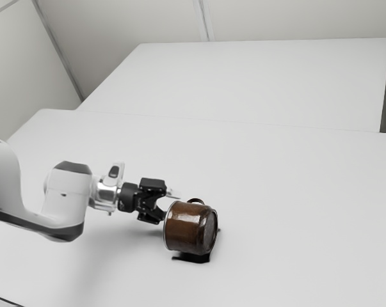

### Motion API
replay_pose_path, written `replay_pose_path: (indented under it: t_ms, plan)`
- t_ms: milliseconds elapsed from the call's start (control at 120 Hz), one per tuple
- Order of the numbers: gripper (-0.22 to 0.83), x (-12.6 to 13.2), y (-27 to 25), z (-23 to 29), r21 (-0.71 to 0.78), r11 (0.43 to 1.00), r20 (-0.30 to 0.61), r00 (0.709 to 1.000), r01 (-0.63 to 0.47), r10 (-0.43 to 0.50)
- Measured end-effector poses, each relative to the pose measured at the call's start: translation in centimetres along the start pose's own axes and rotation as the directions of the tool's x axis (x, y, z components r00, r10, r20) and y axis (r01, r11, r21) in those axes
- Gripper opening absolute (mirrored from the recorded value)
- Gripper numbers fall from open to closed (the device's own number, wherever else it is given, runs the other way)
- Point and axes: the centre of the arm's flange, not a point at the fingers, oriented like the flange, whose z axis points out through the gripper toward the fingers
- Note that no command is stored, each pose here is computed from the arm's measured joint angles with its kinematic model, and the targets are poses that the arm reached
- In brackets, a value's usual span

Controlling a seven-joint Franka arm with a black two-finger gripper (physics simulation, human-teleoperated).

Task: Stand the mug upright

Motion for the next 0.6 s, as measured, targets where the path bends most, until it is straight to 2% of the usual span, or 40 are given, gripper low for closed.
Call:
replay_pose_path:
  t_ms: [200,233,350,408,600]
  plan:
    - [0.60,-1.1,0.8,2.5,-0.016,0.999,0.025,0.998,-0.051,0.051]
    - [0.53,-1.1,0.9,2.4,-0.017,0.998,0.021,0.998,-0.059,0.059]
    - [0.22,-0.7,0.7,1.6,-0.014,0.997,-0.006,0.997,-0.076,0.076]
    - [0.11,-0.5,0.6,1.2,-0.013,0.996,-0.019,0.996,-0.083,0.082]
    - [-0.07,-0.5,0.6,1.2,-0.007,0.994,-0.018,0.994,-0.107,0.107]
